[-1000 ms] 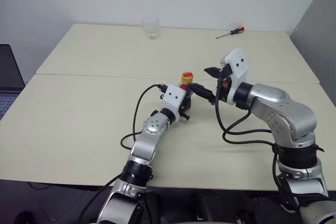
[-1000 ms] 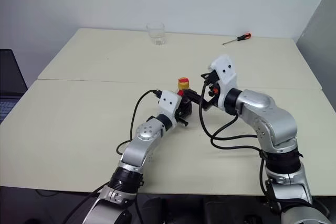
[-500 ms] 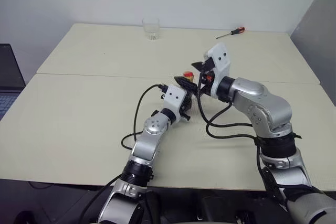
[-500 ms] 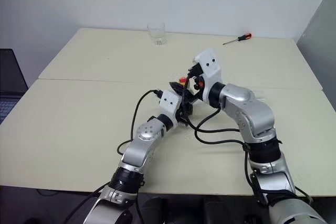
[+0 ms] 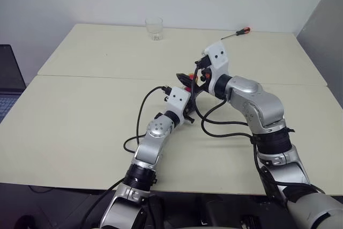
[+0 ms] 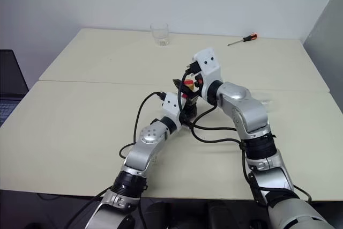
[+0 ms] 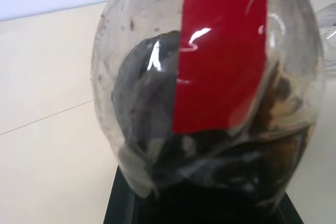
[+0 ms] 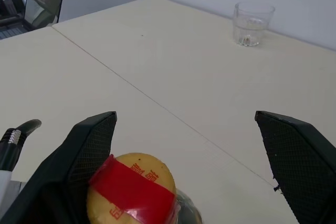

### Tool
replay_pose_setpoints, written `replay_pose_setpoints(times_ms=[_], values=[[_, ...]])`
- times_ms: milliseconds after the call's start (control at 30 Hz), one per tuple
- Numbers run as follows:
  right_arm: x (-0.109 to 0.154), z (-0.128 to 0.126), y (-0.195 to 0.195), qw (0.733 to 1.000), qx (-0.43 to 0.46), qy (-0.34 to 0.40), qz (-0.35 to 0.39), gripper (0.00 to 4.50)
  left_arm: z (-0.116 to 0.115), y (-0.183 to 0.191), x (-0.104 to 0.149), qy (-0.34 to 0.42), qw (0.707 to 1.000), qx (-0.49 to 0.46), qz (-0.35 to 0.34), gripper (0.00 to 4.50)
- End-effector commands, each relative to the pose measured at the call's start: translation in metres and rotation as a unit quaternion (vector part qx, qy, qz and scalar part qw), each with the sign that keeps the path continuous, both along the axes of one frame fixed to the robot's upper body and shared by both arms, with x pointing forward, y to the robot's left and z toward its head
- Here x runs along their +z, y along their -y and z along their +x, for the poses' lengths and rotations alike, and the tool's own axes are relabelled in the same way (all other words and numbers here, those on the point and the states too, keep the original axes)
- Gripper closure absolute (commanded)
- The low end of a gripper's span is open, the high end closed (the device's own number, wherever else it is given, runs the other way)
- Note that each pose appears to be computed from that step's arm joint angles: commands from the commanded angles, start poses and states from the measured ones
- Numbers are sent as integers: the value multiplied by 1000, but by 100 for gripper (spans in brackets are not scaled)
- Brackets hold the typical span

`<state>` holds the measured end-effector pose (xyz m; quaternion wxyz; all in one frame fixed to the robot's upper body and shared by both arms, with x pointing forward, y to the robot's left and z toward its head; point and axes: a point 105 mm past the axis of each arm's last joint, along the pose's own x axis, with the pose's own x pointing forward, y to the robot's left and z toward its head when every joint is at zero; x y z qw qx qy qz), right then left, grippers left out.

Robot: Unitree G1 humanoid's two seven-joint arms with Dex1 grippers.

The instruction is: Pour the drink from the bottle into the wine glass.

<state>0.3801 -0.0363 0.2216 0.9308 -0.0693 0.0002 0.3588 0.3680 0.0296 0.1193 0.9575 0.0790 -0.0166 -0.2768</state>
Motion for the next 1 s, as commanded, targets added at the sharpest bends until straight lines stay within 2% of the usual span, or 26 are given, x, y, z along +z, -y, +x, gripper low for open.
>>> replay_pose_setpoints(times_ms=[33,333,1000], values=[[27,1,17,999,-27,38,17,0,-3,5,28,49,999,-8,-18,375],[26,-2,38,998,-52,31,12,0,-3,5,28,49,999,-11,-18,375],[24,-41,56,999,-25,9,34,0,-6,5,26,47,999,-14,-13,375]])
